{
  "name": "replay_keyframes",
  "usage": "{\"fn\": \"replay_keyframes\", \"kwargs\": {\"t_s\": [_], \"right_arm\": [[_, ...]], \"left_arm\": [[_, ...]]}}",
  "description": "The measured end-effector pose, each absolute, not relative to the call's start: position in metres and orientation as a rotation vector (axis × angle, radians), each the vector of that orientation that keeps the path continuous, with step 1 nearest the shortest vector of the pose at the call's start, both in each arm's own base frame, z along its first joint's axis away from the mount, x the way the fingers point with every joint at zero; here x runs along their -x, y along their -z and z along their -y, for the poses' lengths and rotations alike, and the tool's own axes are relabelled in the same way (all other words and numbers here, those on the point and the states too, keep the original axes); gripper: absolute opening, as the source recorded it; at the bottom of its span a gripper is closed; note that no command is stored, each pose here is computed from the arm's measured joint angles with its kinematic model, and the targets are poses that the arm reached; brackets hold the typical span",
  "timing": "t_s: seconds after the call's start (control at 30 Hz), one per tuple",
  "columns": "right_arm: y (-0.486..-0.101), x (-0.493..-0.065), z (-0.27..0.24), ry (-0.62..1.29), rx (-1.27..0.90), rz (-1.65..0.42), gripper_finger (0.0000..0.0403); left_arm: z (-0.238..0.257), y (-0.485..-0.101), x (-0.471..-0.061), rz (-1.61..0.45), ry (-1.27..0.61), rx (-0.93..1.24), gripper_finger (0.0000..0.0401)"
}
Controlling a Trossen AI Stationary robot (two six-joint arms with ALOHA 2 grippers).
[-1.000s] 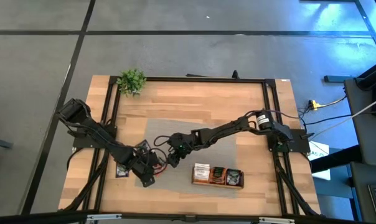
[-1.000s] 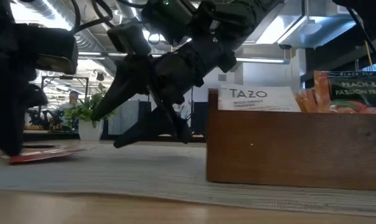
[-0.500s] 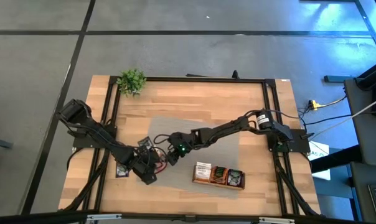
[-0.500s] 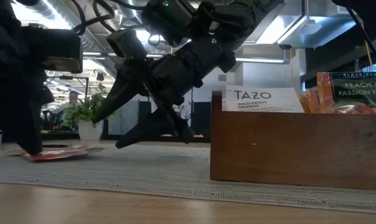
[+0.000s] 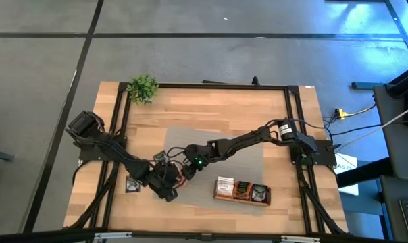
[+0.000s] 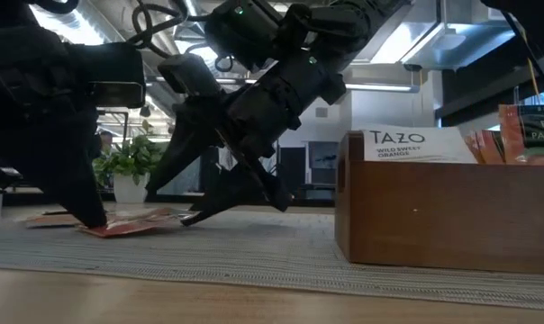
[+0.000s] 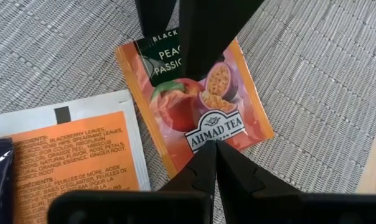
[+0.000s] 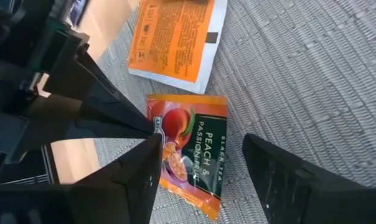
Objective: Pick & Place Tea
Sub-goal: Put the yellow tea bag into the middle compartment of the wooden organizer
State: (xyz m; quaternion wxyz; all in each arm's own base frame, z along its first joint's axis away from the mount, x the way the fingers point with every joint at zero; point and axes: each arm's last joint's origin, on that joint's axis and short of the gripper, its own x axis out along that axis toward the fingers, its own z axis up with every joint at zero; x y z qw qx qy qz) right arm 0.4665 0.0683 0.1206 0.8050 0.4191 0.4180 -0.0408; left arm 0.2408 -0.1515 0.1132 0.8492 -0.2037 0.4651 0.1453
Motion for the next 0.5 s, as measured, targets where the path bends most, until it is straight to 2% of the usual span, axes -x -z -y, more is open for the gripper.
{"fn": "replay_keyframes", "kwargs": {"t_s": [0.17, 0.5], "right_arm": [[-0.1198, -0.4650, -0.0686, 0.069, -0.931, -0.932, 0.0212], [-0.1217, -0.4659, -0.0707, 0.016, -0.928, -0.932, 0.0121]], "left_arm": [[0.1509, -0.1129, -0.2409, -0.978, -0.314, 0.432, 0.0012], [0.1485, -0.1126, -0.2420, -0.982, -0.322, 0.440, 0.0010]]}}
